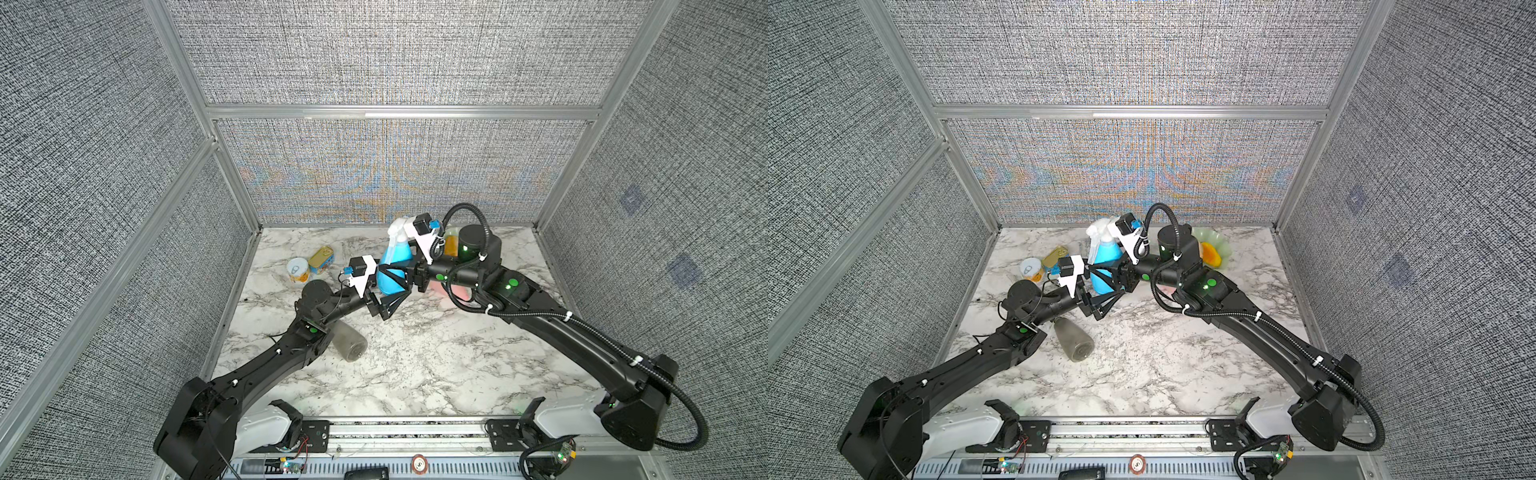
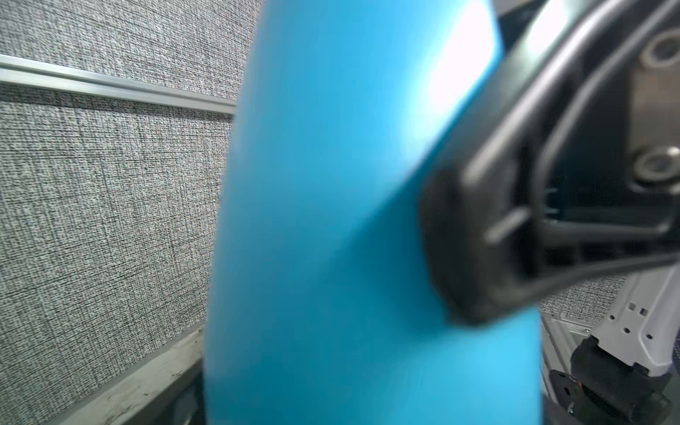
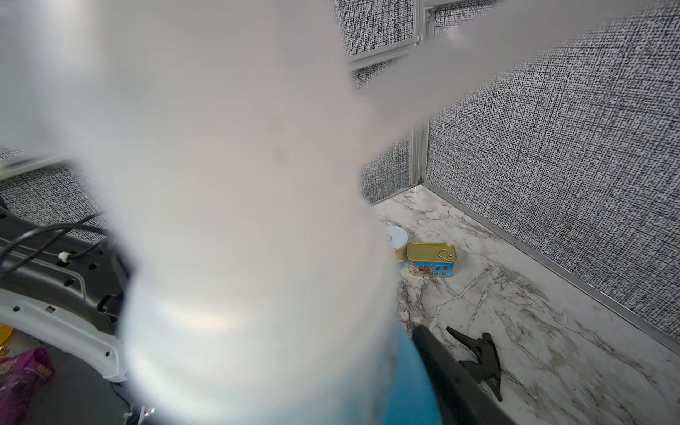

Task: Attach spray nozzles to spray bottles
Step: Screw the spray nozzle on the spray bottle.

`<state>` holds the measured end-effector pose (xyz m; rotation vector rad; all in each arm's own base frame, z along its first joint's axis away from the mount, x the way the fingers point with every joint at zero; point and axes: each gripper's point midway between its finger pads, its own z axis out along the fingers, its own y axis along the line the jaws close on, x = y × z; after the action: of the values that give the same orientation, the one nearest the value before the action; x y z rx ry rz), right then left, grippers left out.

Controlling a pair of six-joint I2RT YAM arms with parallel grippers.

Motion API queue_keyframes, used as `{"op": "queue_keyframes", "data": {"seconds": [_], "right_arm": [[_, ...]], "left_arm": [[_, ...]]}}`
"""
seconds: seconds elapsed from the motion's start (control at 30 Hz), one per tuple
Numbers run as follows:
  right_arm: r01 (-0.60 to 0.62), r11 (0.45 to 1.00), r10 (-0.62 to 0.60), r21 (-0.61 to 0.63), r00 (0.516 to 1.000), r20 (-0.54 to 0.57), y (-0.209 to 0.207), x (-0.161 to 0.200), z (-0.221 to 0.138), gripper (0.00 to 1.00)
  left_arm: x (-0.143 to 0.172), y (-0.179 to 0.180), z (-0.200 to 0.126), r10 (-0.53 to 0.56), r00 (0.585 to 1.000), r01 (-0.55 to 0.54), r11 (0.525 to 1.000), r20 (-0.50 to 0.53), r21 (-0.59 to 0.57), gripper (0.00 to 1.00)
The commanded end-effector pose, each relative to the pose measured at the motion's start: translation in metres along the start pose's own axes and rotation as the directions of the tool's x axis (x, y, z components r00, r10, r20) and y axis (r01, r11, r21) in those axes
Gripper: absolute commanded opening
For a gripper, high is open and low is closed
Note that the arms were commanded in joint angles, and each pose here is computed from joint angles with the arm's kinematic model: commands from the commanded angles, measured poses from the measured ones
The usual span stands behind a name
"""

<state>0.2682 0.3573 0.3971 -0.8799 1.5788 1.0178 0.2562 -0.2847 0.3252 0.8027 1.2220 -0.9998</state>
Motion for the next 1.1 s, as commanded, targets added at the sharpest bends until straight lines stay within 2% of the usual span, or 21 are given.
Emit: {"op": "queue_keyframes", "data": {"seconds": [0.0, 0.33, 0.5, 0.63, 0.9, 1.07], "right_arm": [[-0.028, 0.999, 0.030, -0.024, 0.997, 0.078, 0.005, -0.017, -0.001, 0.66], [-0.038, 0.996, 0.041, -0.078, 0.998, 0.042, 0.020, -0.010, 0.016, 0.65], [-0.046, 0.996, 0.049, -0.082, 0.998, 0.041, 0.021, -0.010, 0.017, 0.65], [-0.063, 0.994, 0.066, -0.091, 0.997, 0.028, 0.022, -0.007, 0.020, 0.66], [-0.044, 0.995, 0.048, -0.092, 0.998, 0.038, 0.026, -0.014, 0.011, 0.81], [-0.026, 0.996, 0.029, -0.087, 0.999, 0.037, 0.030, -0.016, 0.005, 0.85]], "left_arm": [[-0.018, 0.007, -0.002, 0.027, 0.997, -0.023, 0.999, 0.069, -0.046, 0.99], [-0.018, 0.008, 0.002, 0.034, 0.997, -0.031, 0.999, 0.071, -0.041, 0.98], [-0.024, 0.010, -0.002, 0.043, 0.994, -0.037, 0.997, 0.095, -0.061, 0.85], [-0.027, 0.011, -0.004, 0.054, 0.993, -0.045, 0.996, 0.106, -0.082, 0.81], [-0.027, 0.012, -0.006, 0.070, 0.992, -0.060, 0.993, 0.107, -0.098, 0.79], [-0.027, 0.013, -0.006, 0.069, 0.992, -0.058, 0.993, 0.110, -0.099, 0.78]]}}
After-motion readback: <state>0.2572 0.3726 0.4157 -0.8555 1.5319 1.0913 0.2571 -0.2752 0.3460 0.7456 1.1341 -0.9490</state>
